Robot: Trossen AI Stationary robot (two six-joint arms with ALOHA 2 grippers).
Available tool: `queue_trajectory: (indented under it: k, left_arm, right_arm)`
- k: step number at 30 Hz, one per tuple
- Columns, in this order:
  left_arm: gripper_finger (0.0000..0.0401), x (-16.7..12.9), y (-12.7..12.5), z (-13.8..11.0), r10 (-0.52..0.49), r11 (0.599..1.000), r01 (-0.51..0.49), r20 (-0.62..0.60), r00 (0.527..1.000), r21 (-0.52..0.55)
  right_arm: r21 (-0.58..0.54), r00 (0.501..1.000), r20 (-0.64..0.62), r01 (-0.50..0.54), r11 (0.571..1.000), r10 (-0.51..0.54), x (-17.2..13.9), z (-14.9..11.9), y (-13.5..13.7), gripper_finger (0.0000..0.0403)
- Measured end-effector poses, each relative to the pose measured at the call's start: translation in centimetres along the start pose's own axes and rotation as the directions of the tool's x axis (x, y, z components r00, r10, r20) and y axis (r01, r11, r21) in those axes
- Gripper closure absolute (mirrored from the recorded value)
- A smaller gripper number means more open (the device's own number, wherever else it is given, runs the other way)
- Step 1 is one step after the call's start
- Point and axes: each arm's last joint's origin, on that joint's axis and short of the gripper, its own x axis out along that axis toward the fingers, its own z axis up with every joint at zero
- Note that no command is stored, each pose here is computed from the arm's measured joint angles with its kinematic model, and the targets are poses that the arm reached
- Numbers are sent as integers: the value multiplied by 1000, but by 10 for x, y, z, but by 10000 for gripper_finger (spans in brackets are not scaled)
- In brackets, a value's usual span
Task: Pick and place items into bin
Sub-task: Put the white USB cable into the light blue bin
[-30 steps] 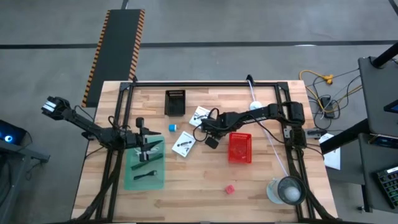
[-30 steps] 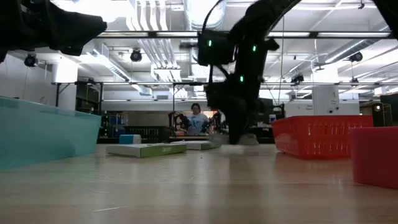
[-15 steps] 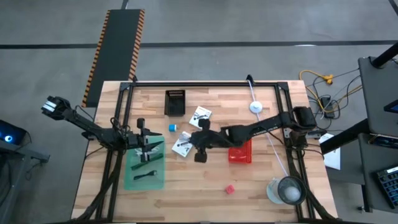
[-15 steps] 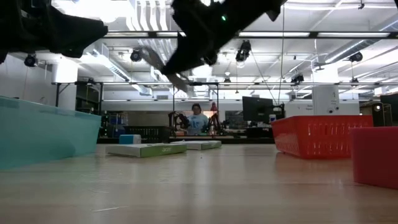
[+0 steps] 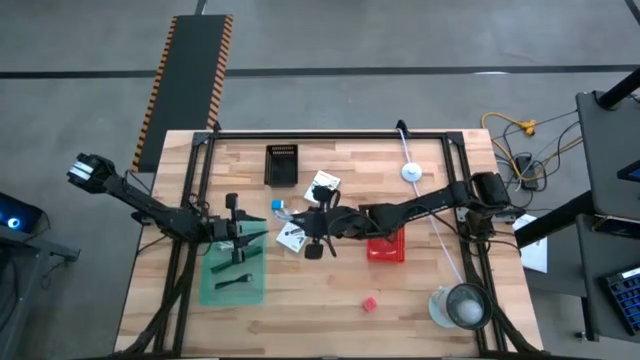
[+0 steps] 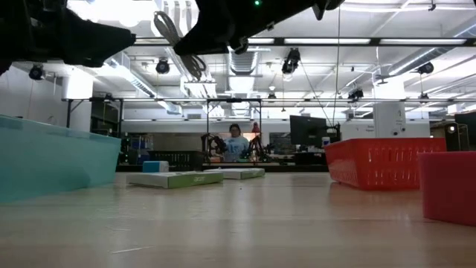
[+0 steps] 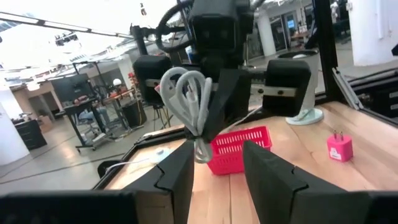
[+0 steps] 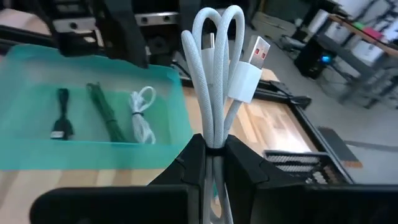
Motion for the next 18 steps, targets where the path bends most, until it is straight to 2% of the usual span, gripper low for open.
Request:
queue_trajectory:
  k: [4, 10, 14, 18]
  left_arm:
    - [269, 8, -4, 2, -5, 1000, 6, -16, 1000, 13]
    - [214, 19, -9, 7, -5, 999, 5, -17, 1000, 35]
    - [189, 25, -11, 12, 11, 1000, -11, 25, 1000, 13]
    - [182, 27, -10, 14, 41, 999, -40, 71, 997, -18]
  right_arm:
    - [-4, 1000, 1, -19, 1000, 19, 0, 0, 1, 379]
    - [-3, 1000, 1, -16, 1000, 16, 0, 0, 1, 379]
    - [-5, 1000, -1, -18, 1000, 18, 0, -1, 1, 379]
    - [-6, 1000, -4, -17, 1000, 17, 1, -2, 1, 379]
